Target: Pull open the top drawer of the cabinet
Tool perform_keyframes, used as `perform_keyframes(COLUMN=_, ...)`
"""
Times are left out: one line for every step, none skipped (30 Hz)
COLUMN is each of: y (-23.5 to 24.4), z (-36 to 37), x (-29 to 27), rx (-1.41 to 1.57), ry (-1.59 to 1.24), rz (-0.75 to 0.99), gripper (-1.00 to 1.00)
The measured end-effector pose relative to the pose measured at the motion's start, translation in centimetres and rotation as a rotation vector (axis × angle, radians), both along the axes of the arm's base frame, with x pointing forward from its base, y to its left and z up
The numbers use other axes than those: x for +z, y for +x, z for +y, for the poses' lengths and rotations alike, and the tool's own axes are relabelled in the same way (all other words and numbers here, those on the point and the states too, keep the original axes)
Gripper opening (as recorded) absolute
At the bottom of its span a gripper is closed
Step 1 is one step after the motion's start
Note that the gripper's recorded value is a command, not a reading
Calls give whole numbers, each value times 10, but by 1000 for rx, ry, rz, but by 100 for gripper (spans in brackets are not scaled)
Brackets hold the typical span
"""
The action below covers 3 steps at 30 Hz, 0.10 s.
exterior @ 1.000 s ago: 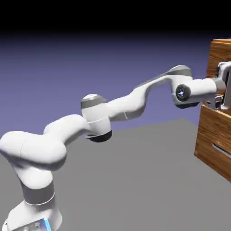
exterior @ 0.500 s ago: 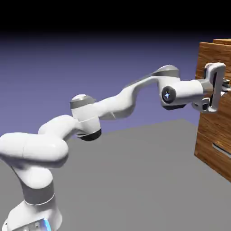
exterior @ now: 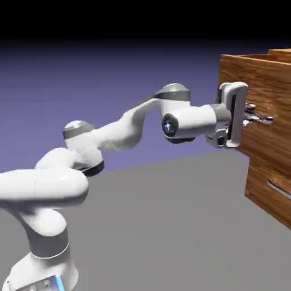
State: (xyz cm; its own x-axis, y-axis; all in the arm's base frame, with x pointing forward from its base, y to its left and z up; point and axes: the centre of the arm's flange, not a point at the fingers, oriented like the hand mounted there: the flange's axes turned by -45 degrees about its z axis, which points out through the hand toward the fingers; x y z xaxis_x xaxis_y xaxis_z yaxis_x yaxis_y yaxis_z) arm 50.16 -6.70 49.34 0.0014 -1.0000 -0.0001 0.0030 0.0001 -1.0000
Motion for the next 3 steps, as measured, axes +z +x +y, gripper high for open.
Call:
perform_keyframes(y=0, z=0, x=0, rx=-1, ry=0, rz=3, gripper=100)
perform_keyframes(y=0, z=0, x=0, rx=-1, ry=0, rz=3, gripper=100)
perform_keyframes(y=-11, z=0, x=0, rx=-1, ry=-1, rz=3, gripper=100)
